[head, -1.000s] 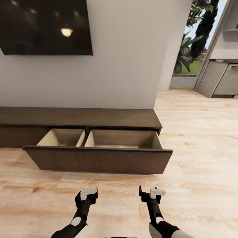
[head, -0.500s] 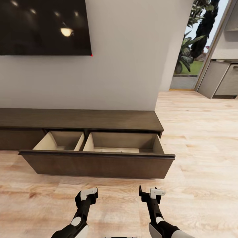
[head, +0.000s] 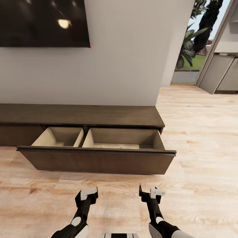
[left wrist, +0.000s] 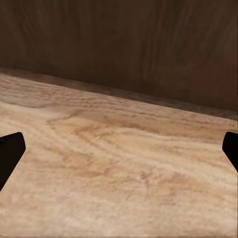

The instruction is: Place each of the two pumpkins and all three candles from the living room inside a cabinet in the living room (use any cabinet), then make sure every cabinet is closed, and position the cauldron so it is next to a table in the living room.

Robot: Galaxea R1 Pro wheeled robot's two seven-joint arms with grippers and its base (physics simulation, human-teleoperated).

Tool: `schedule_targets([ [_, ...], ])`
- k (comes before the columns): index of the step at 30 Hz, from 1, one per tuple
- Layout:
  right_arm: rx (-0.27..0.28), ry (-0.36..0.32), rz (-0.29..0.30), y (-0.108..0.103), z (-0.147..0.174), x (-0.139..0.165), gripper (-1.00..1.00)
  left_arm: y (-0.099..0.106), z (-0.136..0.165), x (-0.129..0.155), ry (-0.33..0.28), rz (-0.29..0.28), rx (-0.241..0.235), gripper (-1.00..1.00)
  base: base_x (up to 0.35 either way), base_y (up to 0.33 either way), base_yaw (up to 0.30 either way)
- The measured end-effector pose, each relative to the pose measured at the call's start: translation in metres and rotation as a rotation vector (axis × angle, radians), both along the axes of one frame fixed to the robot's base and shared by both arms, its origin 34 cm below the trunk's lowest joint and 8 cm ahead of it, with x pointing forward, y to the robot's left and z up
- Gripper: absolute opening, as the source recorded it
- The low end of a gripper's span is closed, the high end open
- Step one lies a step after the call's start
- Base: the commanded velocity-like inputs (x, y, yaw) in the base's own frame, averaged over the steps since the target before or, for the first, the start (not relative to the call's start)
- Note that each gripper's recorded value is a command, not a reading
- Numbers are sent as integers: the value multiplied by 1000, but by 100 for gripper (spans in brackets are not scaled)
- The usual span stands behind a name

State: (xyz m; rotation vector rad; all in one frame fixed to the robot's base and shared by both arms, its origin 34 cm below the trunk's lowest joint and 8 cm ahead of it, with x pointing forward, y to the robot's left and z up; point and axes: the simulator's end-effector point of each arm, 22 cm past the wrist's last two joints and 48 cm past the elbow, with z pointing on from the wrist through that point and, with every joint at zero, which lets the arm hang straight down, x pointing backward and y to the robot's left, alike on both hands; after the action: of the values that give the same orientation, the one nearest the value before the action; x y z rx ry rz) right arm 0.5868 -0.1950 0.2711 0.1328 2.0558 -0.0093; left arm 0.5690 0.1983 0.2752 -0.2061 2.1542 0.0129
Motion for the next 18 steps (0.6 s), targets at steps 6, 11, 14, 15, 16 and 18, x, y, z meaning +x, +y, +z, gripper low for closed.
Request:
schedule_targets([
  [6,0,4,0,0,-2,-1,100,0,-2,-1,4,0,1,100,0,0,0],
  [11,0,4,0,0,-2,-1,100,1,-2,-1,5,0,1,100,121,0,0],
  [14,0,4,0,0,-2,-1,100,0,-2,-1,6,0,-1,100,285,0,0],
  [15,0,4,1,0,-2,-1,100,0,-2,-1,6,0,-1,100,309,0,0],
  [16,0,4,1,0,-2,-1,100,0,-2,-1,6,0,-1,100,319,0,0],
  [18,-1,4,0,0,-2,-1,100,0,-2,-1,6,0,-1,100,325,0,0],
])
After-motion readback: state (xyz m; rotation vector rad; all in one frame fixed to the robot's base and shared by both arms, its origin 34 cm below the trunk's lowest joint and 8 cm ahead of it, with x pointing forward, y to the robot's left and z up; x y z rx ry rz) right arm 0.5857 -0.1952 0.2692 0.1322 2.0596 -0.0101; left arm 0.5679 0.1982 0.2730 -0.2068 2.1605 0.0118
